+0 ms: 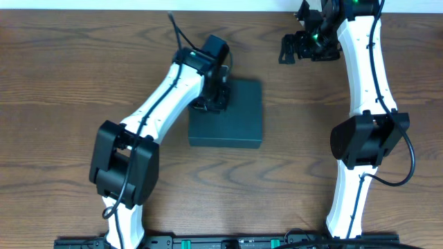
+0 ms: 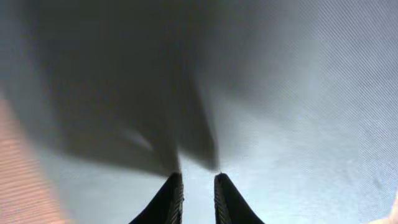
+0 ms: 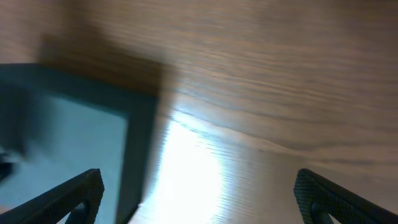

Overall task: Pack container
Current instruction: 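Press the lid down flat onto the box with the left gripper, then raise both grippers away from the closed box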

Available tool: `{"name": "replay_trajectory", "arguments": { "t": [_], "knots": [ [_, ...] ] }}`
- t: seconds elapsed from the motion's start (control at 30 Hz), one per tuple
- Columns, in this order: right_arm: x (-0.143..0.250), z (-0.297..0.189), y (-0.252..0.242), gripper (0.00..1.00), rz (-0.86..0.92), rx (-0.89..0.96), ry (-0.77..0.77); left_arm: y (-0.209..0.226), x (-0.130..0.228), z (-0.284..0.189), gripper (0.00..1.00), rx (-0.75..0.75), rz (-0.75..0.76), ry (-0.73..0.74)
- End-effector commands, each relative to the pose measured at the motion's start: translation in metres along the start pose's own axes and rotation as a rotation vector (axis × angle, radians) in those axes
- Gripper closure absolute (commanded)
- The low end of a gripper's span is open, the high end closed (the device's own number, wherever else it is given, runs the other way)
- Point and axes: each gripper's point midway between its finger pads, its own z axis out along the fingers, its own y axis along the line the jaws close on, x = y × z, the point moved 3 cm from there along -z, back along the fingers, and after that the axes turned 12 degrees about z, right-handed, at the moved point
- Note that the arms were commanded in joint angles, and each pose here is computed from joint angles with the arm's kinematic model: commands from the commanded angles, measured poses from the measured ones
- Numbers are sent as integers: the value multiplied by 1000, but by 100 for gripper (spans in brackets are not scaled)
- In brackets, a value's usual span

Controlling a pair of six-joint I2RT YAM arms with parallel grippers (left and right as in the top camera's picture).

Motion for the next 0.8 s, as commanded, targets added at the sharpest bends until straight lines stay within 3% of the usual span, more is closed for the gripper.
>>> {"name": "replay_trajectory", "arguments": {
  "t": [0.0, 0.23, 0.33, 0.4, 0.57, 0.6, 0.77],
  "knots": [
    [-5, -11, -19, 1, 53, 88, -42, 32, -3, -31, 83, -53, -67, -73],
    [-8, -15, -41, 1, 114, 97, -47, 97, 2, -73, 75, -87, -227, -170],
    [-9, -17, -51, 1, 132, 111, -52, 122, 7, -86, 47, -102, -288, -199],
    [-10, -18, -59, 1, 140, 150, -59, 135, 11, -92, 38, -111, -321, -210],
    [-10, -20, -68, 1, 138, 212, -68, 161, 20, -97, 4, -157, -380, -211],
    [-10, -20, -67, 1, 138, 212, -68, 165, 21, -98, 0, -176, -387, -209],
    [-10, -20, -67, 1, 138, 212, -68, 178, 26, -100, 1, -254, -401, -196]
  ]
}}
